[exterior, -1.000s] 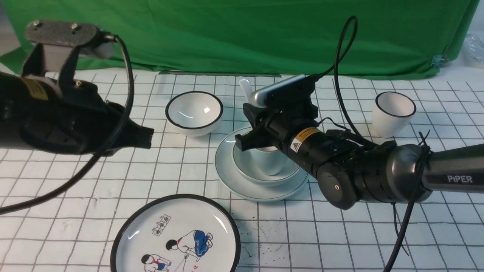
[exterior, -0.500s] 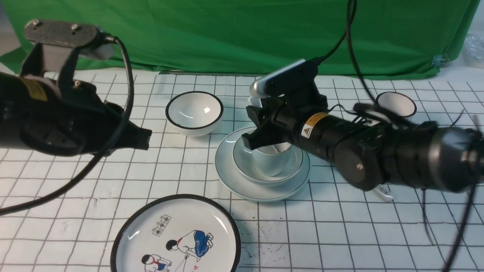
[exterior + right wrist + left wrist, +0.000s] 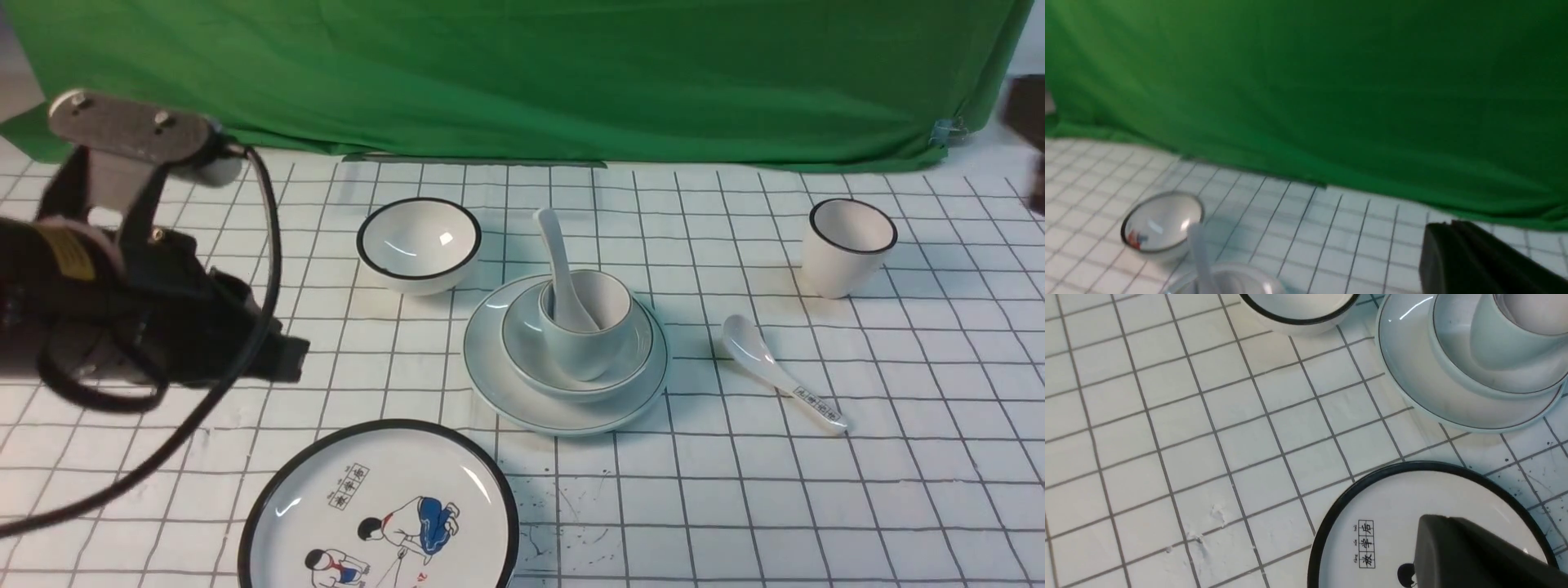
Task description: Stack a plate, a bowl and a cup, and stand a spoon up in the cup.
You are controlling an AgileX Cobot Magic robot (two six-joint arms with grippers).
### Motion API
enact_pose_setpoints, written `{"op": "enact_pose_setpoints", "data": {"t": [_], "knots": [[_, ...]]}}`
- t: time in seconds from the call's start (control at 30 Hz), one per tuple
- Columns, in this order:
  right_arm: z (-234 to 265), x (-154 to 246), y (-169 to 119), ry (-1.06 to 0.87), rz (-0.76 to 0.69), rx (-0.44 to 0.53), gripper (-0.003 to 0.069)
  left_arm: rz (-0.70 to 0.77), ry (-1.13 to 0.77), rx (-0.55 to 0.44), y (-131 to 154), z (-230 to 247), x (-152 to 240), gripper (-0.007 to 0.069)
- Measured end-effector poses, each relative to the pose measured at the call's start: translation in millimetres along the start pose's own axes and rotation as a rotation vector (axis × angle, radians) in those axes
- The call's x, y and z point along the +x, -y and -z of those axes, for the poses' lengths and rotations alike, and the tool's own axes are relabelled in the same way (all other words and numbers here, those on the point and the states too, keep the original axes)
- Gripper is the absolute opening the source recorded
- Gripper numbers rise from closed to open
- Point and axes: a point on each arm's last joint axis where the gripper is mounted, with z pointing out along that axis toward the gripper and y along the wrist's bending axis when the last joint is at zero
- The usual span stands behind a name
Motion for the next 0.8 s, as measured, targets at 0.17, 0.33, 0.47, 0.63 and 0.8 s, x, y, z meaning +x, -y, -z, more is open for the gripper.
{"op": "enact_pose_setpoints", "data": {"t": [0.17, 0.33, 0.47, 0.63, 0.8], "knots": [[68, 57, 5, 0.312, -0.024, 0.02, 0.0026, 0.023, 0.126, 0.006, 2, 18, 35, 0.0001], [95, 93, 8, 0.474, -0.025, 0.023, 0.0074, 0.046, 0.268, 0.02, 4, 44, 65, 0.0001], [104, 97, 8, 0.529, -0.025, 0.021, 0.0148, 0.066, 0.402, 0.031, 5, 65, 82, 0.0001], [105, 98, 8, 0.535, -0.025, 0.021, 0.0225, 0.069, 0.533, 0.037, 6, 85, 94, 0.0001], [105, 98, 8, 0.535, -0.026, 0.021, 0.0235, 0.067, 0.579, 0.038, 6, 92, 96, 0.0001]]}}
